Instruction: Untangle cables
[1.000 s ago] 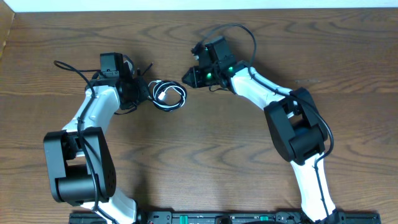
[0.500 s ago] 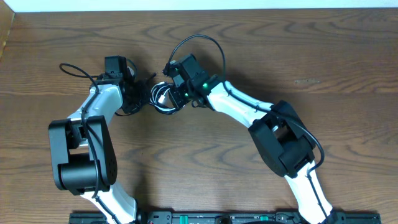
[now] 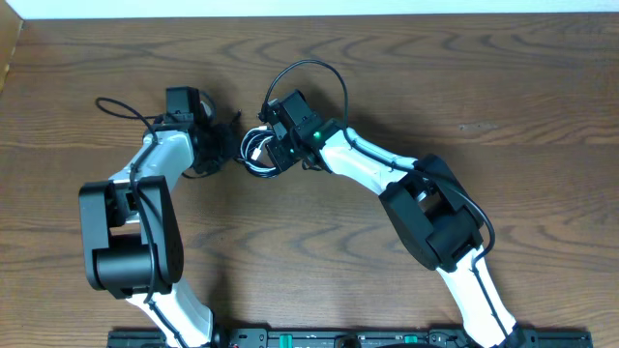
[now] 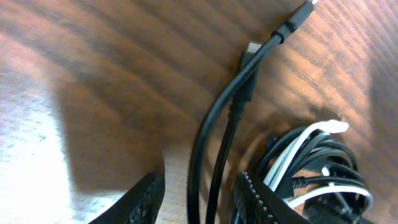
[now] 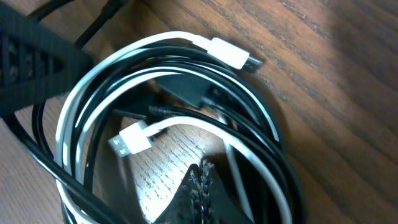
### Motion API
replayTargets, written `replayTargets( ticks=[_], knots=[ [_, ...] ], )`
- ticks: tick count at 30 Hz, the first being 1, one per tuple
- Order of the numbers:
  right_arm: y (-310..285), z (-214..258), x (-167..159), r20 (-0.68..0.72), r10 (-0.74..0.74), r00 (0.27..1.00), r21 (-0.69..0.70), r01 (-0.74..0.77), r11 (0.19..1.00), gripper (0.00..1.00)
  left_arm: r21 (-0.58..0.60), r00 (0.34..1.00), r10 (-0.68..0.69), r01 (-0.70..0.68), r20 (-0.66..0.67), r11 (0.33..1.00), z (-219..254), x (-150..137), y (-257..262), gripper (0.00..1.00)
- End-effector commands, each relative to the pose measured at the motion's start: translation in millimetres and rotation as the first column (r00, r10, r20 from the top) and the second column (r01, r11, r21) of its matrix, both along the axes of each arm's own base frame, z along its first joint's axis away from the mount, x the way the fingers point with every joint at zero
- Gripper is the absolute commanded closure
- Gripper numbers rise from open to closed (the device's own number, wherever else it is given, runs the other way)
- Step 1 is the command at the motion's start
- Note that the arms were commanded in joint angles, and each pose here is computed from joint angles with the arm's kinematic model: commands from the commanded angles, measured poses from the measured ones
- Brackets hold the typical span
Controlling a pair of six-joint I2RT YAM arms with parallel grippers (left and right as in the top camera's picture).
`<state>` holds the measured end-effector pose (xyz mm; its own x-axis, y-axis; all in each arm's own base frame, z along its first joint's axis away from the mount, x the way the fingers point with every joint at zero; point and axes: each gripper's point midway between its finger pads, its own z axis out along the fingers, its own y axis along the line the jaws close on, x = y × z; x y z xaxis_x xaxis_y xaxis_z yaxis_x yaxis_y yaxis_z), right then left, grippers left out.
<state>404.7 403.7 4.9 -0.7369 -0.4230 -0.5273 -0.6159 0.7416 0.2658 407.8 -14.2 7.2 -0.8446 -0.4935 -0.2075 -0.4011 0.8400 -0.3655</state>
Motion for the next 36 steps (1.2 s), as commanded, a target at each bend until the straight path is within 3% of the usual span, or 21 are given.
replayTargets(
  ticks=[1,8,12,15,20,28,36],
  knots=[
    [-21,-21,0,-0.014,-0.057,0.998,-0.103,0.055,0.993,0.99,0.009,0.998,-0.017,0.017,-0.061,1.000,-24,-10,-7,0.58],
    [-59,-31,11,0.046,-0.149,0.988,-0.270,0.156,0.950,0.99,0.159,0.995,0.064,-0.051,-0.079,0.986,-28,-14,30,0.59],
    [-70,-33,9,0.047,-0.185,0.982,-0.311,0.190,0.931,0.99,0.155,0.991,0.097,-0.082,-0.089,0.985,-28,-16,39,0.59],
    [-72,-34,8,0.043,-0.187,0.981,-0.319,0.191,0.928,0.99,0.131,0.990,0.109,-0.097,-0.092,0.987,-24,-15,43,0.57],
    [-68,-34,6,0.042,-0.179,0.983,-0.314,0.183,0.932,0.99,-0.038,0.999,0.032,-0.033,-0.023,0.999,4,-3,22,0.45],
    [-57,-32,2,0.053,-0.158,0.986,-0.301,0.167,0.939,0.99,-0.132,0.999,-0.015,0.022,0.052,0.991,32,4,1,0.43],
    [-56,-32,1,0.053,-0.156,0.986,-0.302,0.165,0.939,0.99,-0.091,0.997,-0.074,0.077,0.035,0.993,23,-1,-23,0.43]
  ],
)
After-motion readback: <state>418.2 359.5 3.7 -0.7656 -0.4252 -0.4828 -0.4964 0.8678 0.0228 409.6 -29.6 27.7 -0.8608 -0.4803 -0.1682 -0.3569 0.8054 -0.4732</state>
